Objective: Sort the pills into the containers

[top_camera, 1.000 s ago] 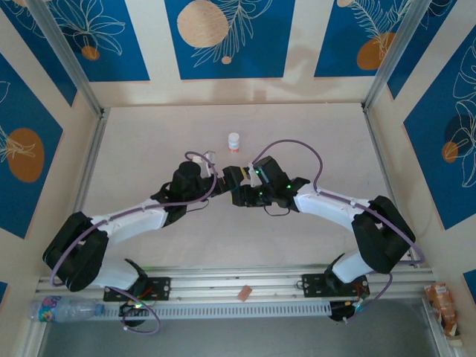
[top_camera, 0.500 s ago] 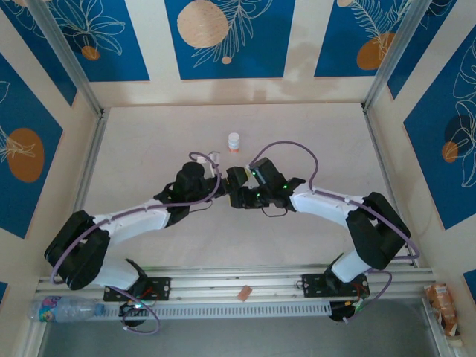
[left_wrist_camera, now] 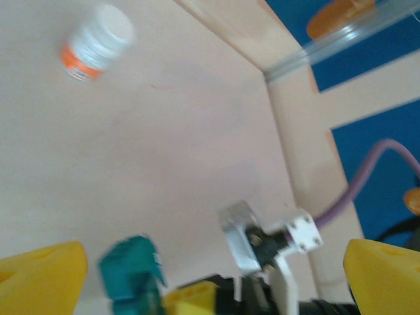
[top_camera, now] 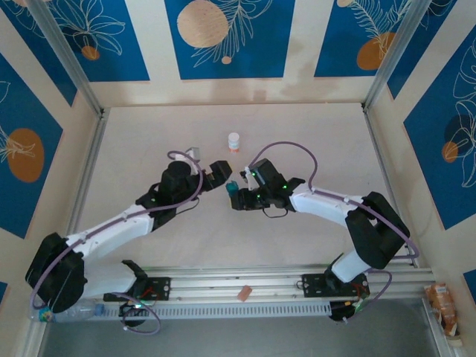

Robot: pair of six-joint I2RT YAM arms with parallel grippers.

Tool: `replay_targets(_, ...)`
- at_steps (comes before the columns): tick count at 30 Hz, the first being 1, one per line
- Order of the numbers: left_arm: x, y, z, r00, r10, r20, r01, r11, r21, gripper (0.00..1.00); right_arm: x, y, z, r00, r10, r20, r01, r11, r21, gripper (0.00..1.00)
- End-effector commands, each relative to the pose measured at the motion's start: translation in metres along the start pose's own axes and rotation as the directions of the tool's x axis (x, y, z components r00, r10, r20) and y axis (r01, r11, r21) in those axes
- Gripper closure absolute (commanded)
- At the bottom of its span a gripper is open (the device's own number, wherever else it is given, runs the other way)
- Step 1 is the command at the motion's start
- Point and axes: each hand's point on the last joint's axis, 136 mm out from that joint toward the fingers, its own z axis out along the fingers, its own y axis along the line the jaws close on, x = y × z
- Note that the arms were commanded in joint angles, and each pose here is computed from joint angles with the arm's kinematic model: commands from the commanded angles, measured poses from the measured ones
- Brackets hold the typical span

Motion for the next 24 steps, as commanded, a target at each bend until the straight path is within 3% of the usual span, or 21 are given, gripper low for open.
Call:
replay_targets(1,-0.001,0.044,-0.009,0.999,0.042,0.003,-0.041,0.986,-0.160,0.00,0.010,-0.019,0.009,0.997,-0.033,-0.070,0.038,0.996,0.077,0.75)
replay_targets(10,0.000,0.070,-0.017,0.999,0.051,-0.007,-0.051,0.974,-0.219,0.00,0.008,-0.035,0.031,0.981,-0.125,-0.148,0.156,0.963,0.219,0.75)
replay_targets(21,0.006,0.076,-0.016,0.999,0.038,-0.019,-0.041,0.976,-0.214,0.00,0.023,-0.045,0.054,0.952,-0.192,-0.239,0.265,0.909,0.323,0.69)
replay_targets(23,0.007,0.076,-0.016,0.999,0.038,-0.021,-0.041,0.976,-0.214,0.00,0.026,-0.046,0.055,0.949,-0.195,-0.246,0.271,0.904,0.331,0.65)
replay_targets(24,0.007,0.076,-0.016,0.999,0.038,-0.020,-0.041,0.976,-0.212,0.00,0.027,-0.047,0.055,0.949,-0.193,-0.249,0.272,0.902,0.336,0.57)
